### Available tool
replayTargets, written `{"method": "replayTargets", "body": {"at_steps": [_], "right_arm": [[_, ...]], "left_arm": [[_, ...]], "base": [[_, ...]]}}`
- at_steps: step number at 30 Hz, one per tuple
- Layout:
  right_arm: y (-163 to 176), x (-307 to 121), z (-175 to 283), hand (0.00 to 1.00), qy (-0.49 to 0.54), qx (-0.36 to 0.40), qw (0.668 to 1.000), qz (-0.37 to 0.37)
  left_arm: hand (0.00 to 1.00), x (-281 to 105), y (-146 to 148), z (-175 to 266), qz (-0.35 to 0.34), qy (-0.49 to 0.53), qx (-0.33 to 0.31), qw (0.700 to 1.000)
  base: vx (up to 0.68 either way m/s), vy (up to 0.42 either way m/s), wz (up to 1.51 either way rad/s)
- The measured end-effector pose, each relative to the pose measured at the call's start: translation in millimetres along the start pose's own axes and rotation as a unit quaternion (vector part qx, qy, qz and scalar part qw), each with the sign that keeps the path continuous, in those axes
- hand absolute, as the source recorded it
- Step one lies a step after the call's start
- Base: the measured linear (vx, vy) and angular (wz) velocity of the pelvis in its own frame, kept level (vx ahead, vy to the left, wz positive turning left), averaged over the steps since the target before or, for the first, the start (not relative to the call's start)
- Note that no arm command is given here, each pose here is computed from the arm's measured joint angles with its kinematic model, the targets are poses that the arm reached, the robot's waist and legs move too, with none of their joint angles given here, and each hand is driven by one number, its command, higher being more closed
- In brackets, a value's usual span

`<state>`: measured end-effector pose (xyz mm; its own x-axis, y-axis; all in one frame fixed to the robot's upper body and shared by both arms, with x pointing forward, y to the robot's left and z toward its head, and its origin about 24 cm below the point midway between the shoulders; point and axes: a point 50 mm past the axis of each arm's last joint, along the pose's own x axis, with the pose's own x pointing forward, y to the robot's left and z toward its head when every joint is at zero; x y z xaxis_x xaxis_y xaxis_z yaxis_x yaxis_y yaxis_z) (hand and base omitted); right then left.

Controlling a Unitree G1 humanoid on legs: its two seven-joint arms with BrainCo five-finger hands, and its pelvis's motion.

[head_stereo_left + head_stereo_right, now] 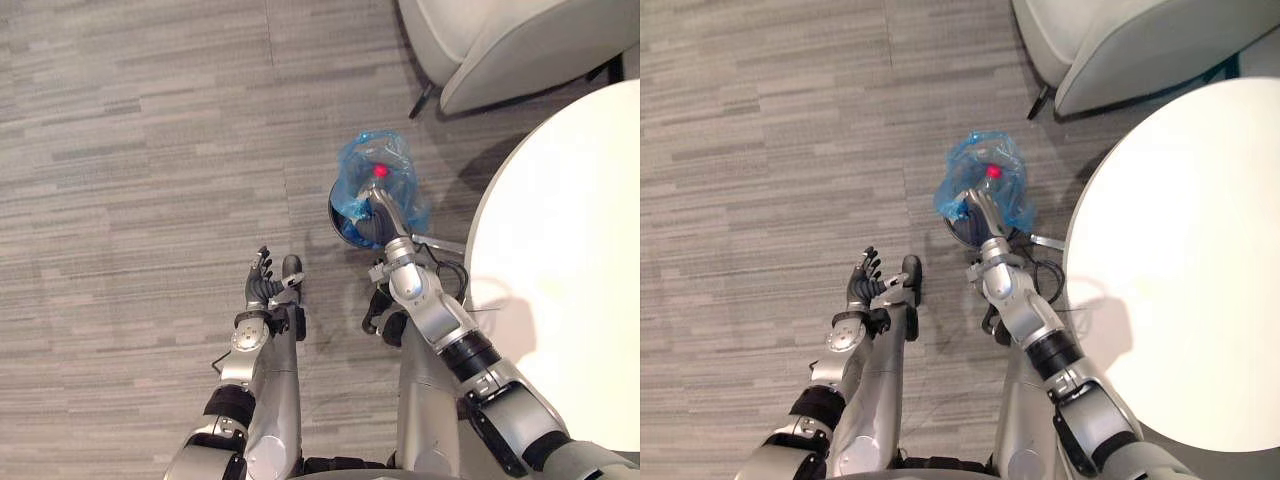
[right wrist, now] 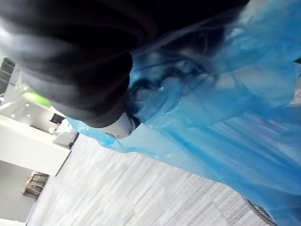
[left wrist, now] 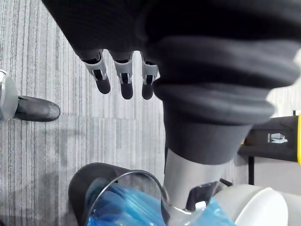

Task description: Gather rubbish on tea table into small bin, then transfer packed bag to large trash can.

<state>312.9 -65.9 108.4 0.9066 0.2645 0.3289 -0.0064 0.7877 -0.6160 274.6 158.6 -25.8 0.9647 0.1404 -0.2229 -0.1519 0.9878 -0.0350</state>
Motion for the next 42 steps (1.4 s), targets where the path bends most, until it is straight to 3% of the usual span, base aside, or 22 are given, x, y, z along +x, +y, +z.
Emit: {"method": "replayTargets", "body": {"at_steps": [6,16,29,42], "right_arm": [[22.1,-35.7,-10.8,1.00,0.036,0.050,0.998,0.033],[39.7,-61.3,-37.1,1.00,0.092,0.059,0.989,0.097],[32.6,-69.5,-30.3,1.00,0.066,0.096,0.985,0.125],[18.8,-67.7,-1.6,1.00,-0.013,0.175,0.974,0.142]], "left_arm": [[0.00,-29.2,9.8,-40.0,-0.009,0.064,0.029,0.997],[0.00,-52.1,18.3,-65.7,-0.039,0.109,0.086,0.990],[0.00,-63.0,10.3,-40.7,-0.090,0.034,0.140,0.985],[0.00,-58.5,-31.8,-5.3,-0.186,-0.082,0.223,0.953]], "base": [[0.14,0.007,-0.14],[0.14,0.047,-0.12],[0.00,0.037,-0.02],[0.02,0.006,-0.08]]}}
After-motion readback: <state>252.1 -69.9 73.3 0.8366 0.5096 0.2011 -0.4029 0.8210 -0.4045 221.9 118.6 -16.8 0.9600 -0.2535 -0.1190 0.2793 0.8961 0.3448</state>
